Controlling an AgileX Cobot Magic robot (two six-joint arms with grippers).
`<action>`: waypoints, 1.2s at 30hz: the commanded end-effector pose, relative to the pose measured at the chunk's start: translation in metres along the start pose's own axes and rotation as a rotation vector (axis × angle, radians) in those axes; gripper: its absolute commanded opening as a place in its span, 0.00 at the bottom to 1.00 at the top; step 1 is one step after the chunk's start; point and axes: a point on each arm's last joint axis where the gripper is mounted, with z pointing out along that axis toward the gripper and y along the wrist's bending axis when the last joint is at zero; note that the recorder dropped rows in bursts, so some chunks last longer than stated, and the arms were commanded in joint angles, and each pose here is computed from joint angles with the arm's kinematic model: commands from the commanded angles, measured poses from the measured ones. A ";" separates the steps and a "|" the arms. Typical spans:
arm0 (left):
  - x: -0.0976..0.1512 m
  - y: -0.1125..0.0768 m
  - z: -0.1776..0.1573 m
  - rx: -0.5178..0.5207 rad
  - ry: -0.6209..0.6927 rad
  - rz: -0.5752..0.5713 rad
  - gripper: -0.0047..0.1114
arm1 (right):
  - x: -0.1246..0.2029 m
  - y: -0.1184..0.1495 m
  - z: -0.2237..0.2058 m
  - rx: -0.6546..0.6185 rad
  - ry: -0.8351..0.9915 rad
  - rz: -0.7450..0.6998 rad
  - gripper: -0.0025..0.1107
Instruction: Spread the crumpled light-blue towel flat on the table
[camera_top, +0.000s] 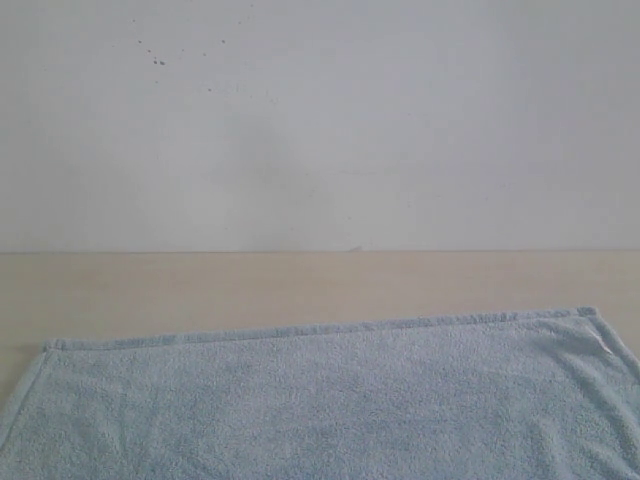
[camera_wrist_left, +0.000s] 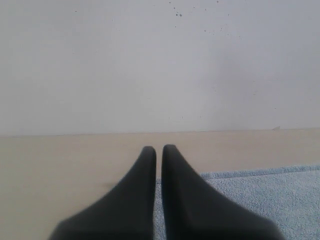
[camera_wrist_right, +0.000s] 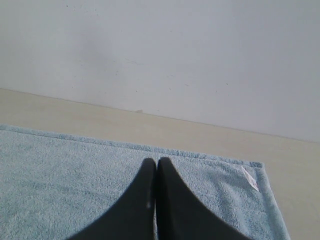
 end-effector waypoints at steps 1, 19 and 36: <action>0.000 0.000 0.000 0.003 -0.011 -0.006 0.07 | -0.001 0.000 0.000 -0.001 -0.018 -0.002 0.02; 0.000 0.002 0.000 -0.032 -0.011 -0.005 0.07 | -0.001 0.000 0.000 -0.001 -0.018 -0.002 0.02; 0.000 0.002 0.000 -0.032 -0.011 -0.005 0.07 | -0.001 0.000 0.000 -0.001 -0.018 -0.002 0.02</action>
